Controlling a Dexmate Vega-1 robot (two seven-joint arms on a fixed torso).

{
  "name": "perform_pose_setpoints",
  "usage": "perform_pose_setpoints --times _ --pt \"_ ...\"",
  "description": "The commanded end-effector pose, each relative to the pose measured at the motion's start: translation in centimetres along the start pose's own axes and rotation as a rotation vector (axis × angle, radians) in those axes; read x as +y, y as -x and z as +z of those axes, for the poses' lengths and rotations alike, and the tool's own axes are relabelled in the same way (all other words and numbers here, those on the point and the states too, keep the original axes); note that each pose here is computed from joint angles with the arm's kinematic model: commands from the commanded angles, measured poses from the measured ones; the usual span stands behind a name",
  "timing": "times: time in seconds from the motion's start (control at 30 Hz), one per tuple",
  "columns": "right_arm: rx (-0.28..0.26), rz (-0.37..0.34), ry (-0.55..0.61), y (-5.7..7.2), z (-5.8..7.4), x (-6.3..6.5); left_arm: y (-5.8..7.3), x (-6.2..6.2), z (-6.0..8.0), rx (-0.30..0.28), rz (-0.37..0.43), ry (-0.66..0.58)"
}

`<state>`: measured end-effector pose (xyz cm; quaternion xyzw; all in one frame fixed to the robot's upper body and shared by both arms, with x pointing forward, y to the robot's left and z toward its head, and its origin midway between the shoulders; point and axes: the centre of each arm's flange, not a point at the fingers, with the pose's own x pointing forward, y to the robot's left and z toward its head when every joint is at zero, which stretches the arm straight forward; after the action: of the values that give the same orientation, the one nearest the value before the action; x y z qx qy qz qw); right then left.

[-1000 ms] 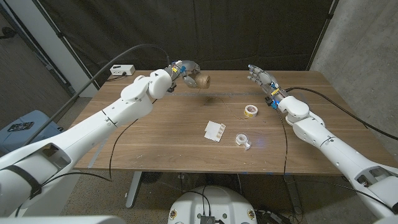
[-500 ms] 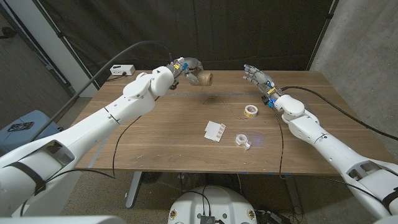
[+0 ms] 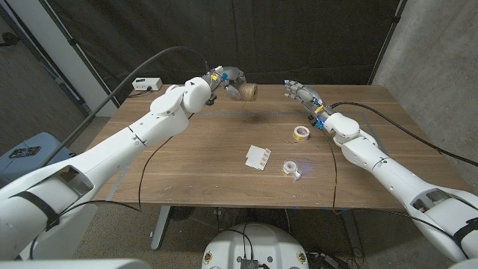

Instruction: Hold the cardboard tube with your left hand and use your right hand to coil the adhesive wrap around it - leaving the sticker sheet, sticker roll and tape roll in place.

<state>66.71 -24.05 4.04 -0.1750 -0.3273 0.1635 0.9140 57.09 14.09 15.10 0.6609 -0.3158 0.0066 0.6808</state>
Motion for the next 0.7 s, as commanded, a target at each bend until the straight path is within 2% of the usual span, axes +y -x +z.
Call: perform_pose_setpoints --times 0.03,0.7 --pt "0.009 0.049 0.011 -0.8 0.0 1.5 -0.1 0.6 0.2 0.008 0.013 0.008" --pt "0.033 0.109 0.006 -2.2 -1.0 2.9 -1.0 1.9 0.8 -0.003 0.02 0.028"
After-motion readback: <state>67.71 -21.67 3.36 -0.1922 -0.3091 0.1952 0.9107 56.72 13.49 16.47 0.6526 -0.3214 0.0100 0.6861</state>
